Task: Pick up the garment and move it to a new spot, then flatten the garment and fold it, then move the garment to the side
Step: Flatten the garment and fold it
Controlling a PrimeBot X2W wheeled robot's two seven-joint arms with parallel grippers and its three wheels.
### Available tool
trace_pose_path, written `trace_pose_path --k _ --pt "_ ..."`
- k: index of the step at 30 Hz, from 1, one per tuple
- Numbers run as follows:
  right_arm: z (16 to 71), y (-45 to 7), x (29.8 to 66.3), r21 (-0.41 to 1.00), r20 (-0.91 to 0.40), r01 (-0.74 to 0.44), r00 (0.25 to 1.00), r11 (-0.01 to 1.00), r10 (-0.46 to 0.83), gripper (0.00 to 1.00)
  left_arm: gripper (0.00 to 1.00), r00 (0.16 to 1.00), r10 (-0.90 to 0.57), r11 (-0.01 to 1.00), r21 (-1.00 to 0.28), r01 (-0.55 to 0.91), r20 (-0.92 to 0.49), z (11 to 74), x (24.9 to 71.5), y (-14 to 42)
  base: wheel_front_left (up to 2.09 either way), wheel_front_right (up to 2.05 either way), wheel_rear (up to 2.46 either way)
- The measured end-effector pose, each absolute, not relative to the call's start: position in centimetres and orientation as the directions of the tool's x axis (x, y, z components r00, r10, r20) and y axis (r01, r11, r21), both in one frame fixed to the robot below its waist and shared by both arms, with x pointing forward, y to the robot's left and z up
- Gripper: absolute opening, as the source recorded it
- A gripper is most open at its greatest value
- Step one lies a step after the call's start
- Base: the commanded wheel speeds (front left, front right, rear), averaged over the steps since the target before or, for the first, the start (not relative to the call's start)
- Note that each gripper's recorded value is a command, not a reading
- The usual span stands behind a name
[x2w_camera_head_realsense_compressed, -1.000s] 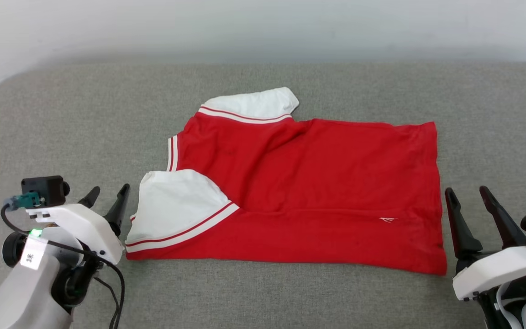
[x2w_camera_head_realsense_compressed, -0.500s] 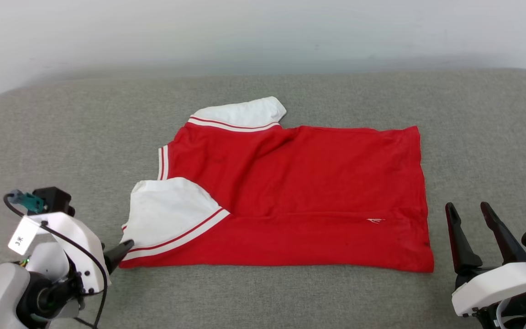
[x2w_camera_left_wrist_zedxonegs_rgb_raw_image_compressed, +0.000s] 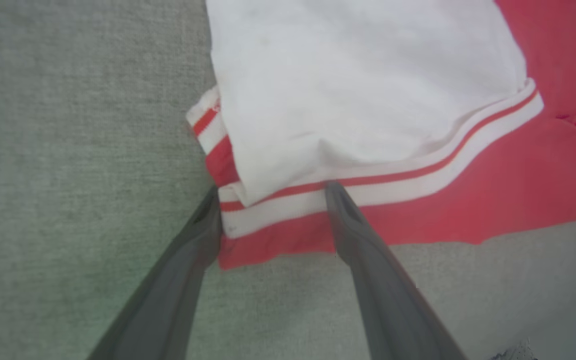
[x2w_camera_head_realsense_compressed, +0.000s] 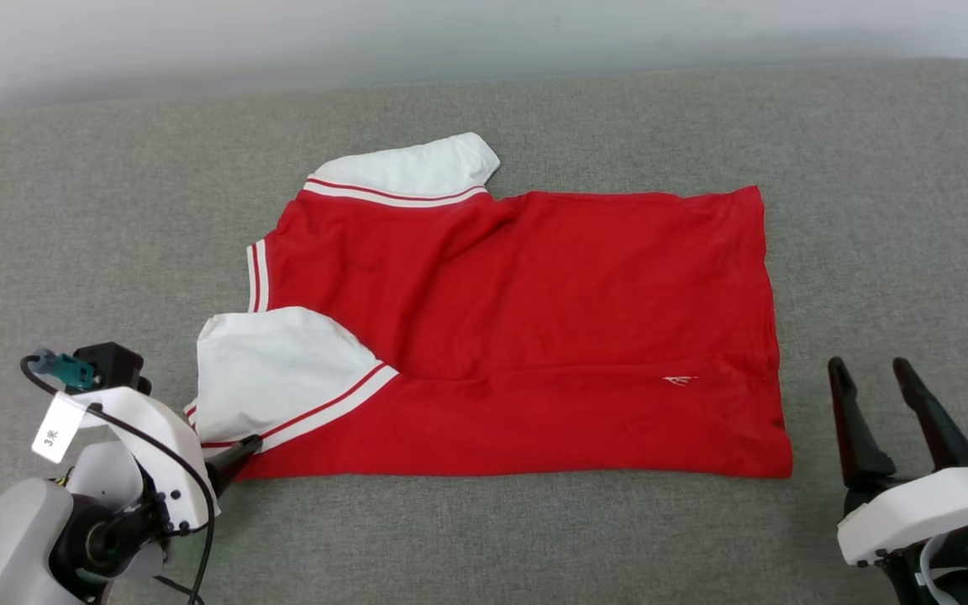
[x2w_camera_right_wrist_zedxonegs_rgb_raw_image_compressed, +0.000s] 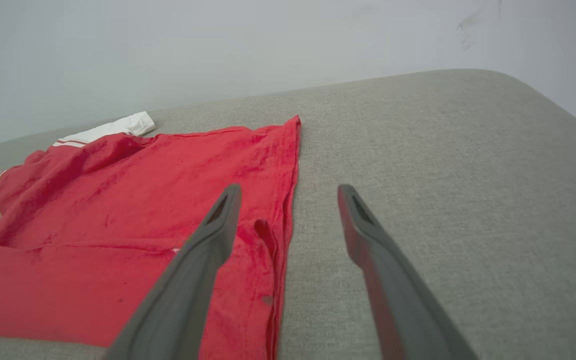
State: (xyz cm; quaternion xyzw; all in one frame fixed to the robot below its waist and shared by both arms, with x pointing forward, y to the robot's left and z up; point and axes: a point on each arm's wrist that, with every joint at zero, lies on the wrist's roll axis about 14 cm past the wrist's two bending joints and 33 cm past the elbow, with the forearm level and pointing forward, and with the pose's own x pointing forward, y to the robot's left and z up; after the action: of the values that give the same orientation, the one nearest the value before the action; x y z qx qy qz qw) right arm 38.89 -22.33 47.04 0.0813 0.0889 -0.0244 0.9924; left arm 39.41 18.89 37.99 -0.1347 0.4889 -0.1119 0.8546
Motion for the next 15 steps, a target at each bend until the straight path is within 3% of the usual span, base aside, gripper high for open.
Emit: trace_pose_path --k 1,8,15 --pt "46.9 -22.6 38.9 0.156 -0.184 0.072 0.982 0.985 -0.043 1.0 0.0 0.494 -0.325 0.938 -0.341 0.061 -0.806 37.9 39.5 18.8 0.0 0.0 0.0" --pt "45.9 -23.5 38.8 0.179 -0.243 0.106 0.968 0.978 -0.061 1.0 0.0 0.485 -0.356 0.926 -0.372 0.067 -0.799 37.6 39.6 17.8 0.0 0.0 0.0" --pt "44.2 -23.8 38.0 0.196 -0.423 0.086 0.906 0.977 0.006 1.0 0.0 0.567 -0.348 0.93 -0.351 0.109 -0.746 39.7 40.5 18.0 0.0 0.0 0.0"
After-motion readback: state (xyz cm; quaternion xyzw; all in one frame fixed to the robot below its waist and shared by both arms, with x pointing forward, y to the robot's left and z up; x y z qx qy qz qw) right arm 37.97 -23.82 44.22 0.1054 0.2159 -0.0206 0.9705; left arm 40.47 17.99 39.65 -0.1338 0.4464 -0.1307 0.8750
